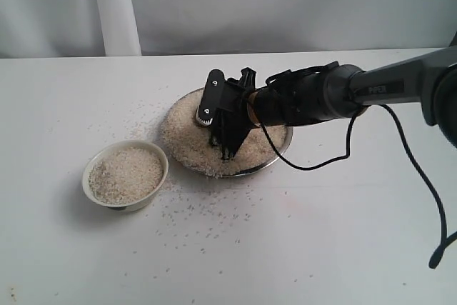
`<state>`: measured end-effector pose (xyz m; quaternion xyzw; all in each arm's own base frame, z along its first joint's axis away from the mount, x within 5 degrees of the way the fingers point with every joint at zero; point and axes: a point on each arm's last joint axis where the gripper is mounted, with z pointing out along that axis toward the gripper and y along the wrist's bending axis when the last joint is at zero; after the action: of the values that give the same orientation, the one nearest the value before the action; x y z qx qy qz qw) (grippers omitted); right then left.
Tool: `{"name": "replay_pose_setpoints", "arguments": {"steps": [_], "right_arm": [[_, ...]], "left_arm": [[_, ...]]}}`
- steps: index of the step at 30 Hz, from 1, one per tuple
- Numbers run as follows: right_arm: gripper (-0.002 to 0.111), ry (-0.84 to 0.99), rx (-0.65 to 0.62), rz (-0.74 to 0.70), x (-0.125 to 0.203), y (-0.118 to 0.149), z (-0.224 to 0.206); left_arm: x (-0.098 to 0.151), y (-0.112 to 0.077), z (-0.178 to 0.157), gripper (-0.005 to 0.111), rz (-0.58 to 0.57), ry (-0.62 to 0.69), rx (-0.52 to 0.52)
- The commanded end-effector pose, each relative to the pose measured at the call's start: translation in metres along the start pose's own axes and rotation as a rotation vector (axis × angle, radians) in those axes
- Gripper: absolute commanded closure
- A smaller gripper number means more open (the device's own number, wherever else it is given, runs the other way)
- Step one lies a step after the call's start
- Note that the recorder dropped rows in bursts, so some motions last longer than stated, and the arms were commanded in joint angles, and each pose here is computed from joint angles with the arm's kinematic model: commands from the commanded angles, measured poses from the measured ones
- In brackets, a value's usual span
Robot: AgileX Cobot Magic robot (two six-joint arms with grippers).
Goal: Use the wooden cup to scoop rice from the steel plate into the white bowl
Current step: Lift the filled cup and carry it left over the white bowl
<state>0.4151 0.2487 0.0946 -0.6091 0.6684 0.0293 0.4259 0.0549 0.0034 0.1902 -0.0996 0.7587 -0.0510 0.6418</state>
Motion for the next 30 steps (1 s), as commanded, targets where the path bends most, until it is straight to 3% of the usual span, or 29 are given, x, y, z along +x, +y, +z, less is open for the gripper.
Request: {"name": "replay_pose_setpoints", "arguments": {"steps": [1,7,10,30], "right_arm": [[0.108,-0.052,0.021,0.019,-0.017,-0.009,-0.015],[0.108,-0.135,0.136,0.010,-0.058,-0.040,-0.061],[0.108,-0.168,0.150,-0.009,-0.074,-0.041,-0.073],[0.108,0.036,0.284,-0.583,-0.145,0.031,-0.064]], "left_arm": [[0.000,0.000,0.000,0.107,-0.003,0.000,0.005],[0.000,0.000,0.000,0.107,-0.003,0.000,0.005],[0.000,0.000,0.000,0.107,-0.003,0.000,0.005],[0.000,0.000,0.000,0.107,-0.003,0.000,0.005]]}}
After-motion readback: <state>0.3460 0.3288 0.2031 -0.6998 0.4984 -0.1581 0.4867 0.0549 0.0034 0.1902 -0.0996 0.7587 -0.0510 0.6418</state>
